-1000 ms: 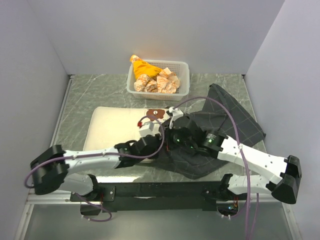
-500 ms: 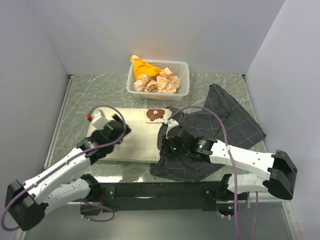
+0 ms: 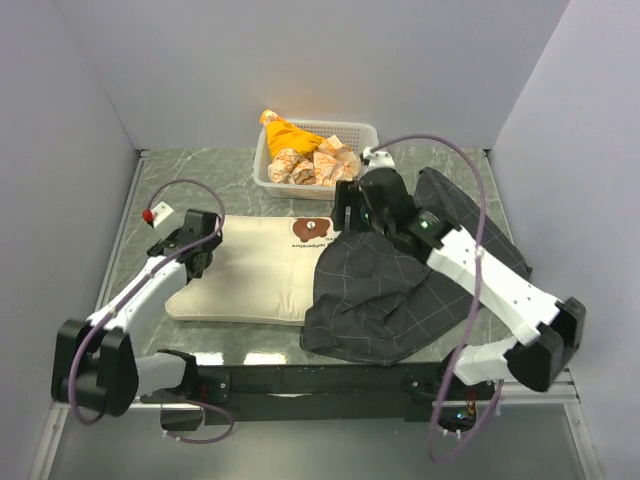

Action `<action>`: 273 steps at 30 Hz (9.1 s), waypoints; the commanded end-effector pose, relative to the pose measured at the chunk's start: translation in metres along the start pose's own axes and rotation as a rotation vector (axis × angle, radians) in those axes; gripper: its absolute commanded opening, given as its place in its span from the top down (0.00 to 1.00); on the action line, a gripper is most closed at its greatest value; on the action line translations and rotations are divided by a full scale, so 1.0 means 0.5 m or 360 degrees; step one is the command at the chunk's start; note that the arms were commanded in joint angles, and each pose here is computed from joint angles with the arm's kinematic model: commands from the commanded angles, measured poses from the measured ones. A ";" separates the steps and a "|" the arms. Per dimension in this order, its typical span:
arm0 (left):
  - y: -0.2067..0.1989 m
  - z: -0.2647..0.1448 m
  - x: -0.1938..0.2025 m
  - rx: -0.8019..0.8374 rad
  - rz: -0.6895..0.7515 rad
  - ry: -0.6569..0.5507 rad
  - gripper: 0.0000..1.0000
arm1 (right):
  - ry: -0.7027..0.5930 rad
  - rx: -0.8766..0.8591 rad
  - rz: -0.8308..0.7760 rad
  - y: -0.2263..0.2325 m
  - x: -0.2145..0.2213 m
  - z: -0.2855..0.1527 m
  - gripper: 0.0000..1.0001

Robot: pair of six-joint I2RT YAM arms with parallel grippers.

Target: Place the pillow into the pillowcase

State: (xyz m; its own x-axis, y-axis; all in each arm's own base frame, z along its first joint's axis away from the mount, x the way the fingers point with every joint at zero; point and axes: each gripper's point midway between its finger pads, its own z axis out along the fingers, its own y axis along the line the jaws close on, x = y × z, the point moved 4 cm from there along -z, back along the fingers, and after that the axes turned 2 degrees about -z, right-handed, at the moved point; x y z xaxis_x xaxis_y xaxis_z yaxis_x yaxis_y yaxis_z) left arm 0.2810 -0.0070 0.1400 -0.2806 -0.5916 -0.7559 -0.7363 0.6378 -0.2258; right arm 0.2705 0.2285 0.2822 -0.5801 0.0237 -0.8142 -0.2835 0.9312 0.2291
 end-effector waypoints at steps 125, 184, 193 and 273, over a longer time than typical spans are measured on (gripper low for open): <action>-0.043 -0.298 0.096 0.1167 -0.0103 0.0524 0.99 | -0.0141 -0.0094 -0.0391 0.271 0.087 -0.218 1.00; -0.084 -0.190 0.097 0.0801 -0.0037 0.0172 0.99 | 0.0136 -0.0083 -0.0056 0.006 -0.070 0.135 0.32; -0.105 -0.170 0.117 0.0737 0.0057 0.0205 0.99 | -0.0281 0.0094 -0.0023 -0.017 -0.172 -0.072 0.00; -0.132 -0.474 0.078 0.1823 -0.0109 0.0676 0.99 | -0.0079 -0.0596 -0.0101 0.208 -0.091 -0.176 1.00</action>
State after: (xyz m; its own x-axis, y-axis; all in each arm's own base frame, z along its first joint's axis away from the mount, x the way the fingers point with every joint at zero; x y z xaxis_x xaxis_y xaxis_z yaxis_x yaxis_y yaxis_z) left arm 0.1725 -0.1507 0.1304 -0.6124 -0.6683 -0.4224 -0.2446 0.6682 -0.7026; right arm 0.1862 0.2724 0.2797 -0.6792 -0.1458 -0.7193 -0.4968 0.8128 0.3043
